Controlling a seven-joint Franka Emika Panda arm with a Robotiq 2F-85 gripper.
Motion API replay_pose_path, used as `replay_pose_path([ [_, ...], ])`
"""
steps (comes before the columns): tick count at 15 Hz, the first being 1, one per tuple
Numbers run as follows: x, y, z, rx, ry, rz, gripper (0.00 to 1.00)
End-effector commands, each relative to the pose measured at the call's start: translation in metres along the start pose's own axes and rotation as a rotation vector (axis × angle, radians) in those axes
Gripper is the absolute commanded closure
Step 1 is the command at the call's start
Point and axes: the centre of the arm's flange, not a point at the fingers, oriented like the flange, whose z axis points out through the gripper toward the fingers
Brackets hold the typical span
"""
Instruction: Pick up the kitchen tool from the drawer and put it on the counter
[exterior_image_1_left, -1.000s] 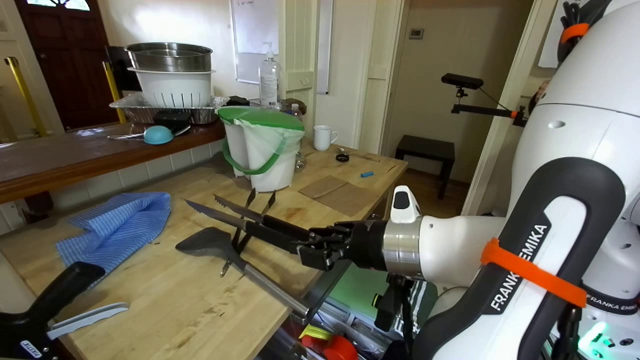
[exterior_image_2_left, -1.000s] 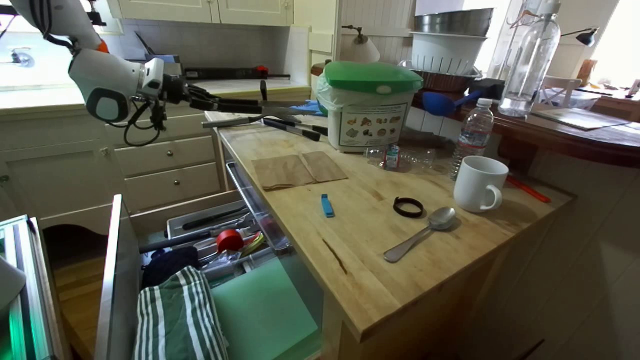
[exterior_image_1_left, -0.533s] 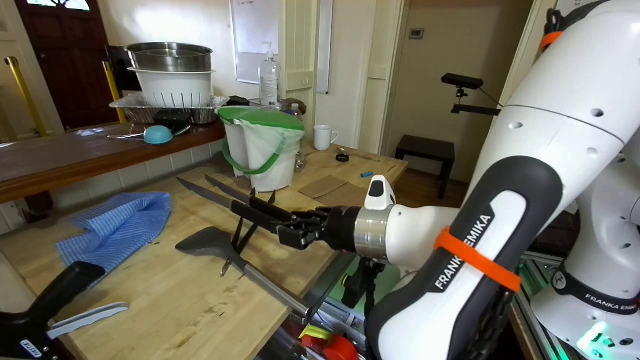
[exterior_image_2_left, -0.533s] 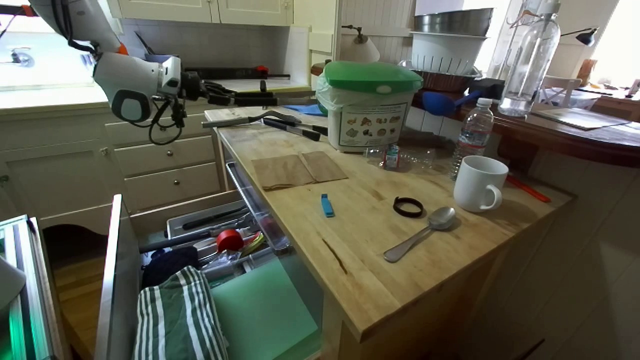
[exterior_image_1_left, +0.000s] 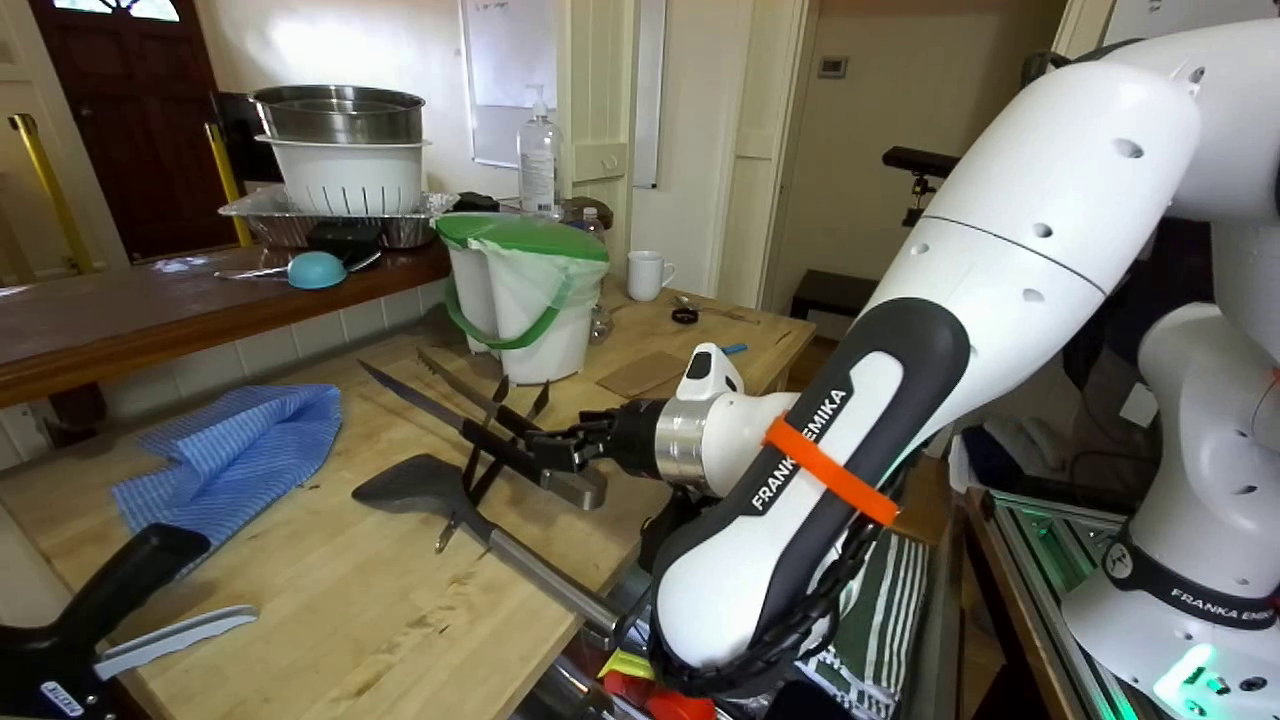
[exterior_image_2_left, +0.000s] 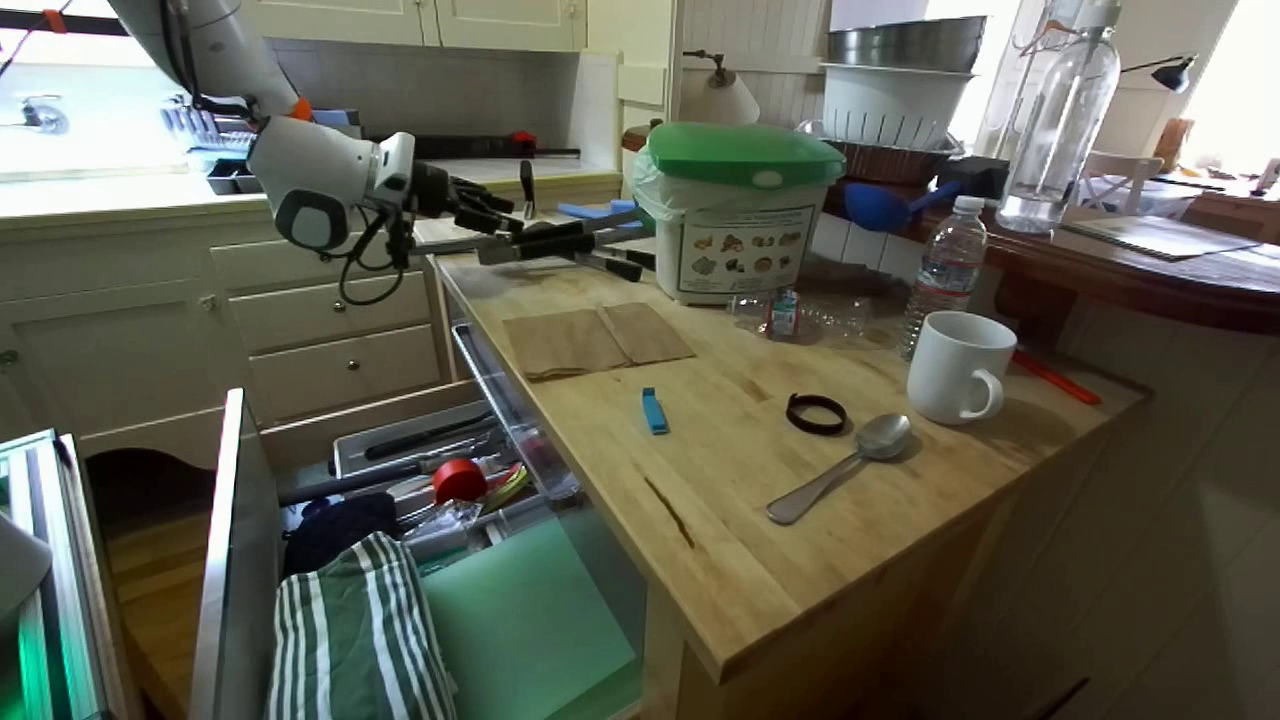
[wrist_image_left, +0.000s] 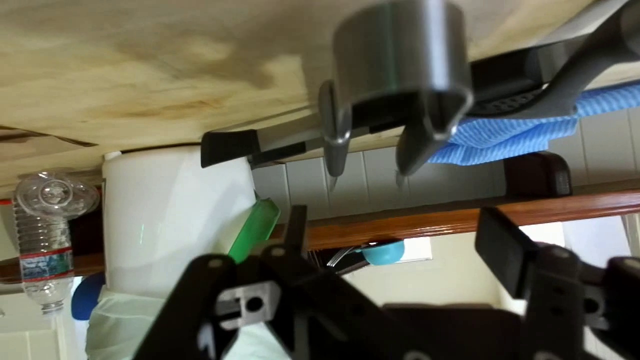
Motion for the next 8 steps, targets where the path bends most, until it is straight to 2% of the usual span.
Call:
replay_pose_path([
  [1,0.008,-0.013,-0.035,-0.029,-0.048,-0.001,0.00],
  [4,0.050,-0.008,-0.082,-0.058,-0.006,0.102,0.00],
  [8,0.129,0.003,-0.120,-0.170,0.103,0.364,0.00],
])
